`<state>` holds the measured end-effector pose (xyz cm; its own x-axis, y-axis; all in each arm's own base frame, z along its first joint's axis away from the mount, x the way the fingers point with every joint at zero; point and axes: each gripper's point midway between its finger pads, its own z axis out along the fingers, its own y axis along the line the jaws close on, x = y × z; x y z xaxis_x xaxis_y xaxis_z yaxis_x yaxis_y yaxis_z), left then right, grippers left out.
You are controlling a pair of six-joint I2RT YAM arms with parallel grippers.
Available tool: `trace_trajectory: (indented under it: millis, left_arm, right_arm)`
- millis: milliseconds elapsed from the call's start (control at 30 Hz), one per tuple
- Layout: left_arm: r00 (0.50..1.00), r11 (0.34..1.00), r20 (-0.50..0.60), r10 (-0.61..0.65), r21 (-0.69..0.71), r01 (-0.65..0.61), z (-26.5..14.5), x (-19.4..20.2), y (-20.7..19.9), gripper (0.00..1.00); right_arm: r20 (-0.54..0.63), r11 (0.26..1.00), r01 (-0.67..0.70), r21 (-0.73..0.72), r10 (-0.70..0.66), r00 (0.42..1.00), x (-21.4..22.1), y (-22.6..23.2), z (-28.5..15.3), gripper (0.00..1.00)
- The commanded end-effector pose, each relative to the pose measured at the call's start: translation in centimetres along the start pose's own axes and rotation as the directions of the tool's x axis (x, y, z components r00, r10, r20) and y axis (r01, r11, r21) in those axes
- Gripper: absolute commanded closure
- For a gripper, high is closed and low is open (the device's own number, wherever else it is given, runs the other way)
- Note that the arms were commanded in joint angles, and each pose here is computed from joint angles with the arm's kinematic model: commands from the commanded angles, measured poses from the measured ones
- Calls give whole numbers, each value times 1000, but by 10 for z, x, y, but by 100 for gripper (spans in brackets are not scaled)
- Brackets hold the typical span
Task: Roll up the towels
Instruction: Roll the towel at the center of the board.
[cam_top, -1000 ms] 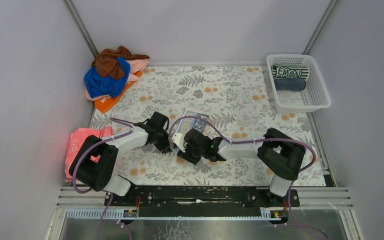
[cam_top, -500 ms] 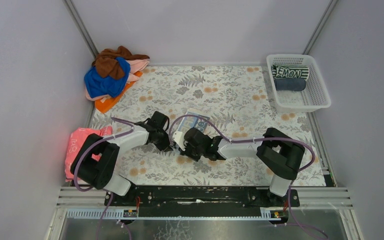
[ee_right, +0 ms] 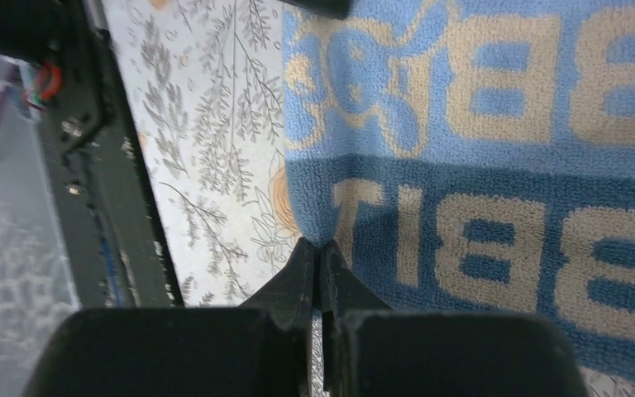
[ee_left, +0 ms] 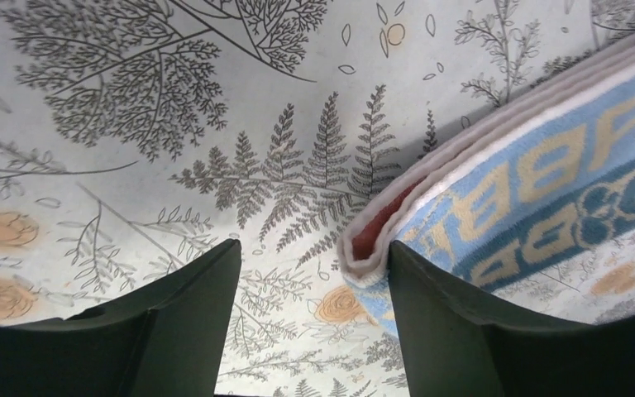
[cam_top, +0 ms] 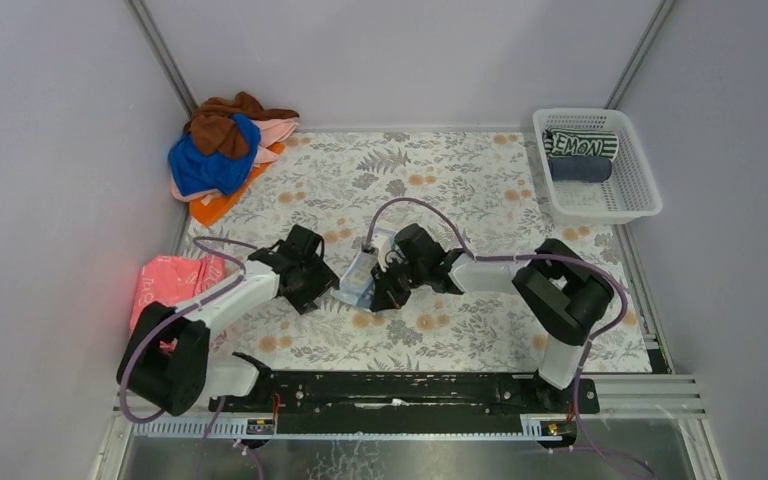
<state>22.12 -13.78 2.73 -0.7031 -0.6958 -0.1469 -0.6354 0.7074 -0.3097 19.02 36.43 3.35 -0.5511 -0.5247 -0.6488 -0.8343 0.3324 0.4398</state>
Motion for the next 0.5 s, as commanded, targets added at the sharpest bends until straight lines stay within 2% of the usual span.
trace_trajectory:
  millis: [0, 267, 467]
  left_arm:
    - [998, 999, 64, 28, -39, -25, -13, -9, 18, 33]
    - [998, 999, 56, 40, 28, -41, -27, 0, 24, 19]
    - [997, 997, 24, 68, 30, -69, -27, 8, 31, 18]
  right_arm:
    - [28, 954, -201, -222, 213, 977, -16, 19, 0, 100]
    - [-4, 809, -475, -347, 505, 863, -13, 2, 4, 100]
    - [-47, 696, -626, -350, 655, 754, -1, -17, 5, 100]
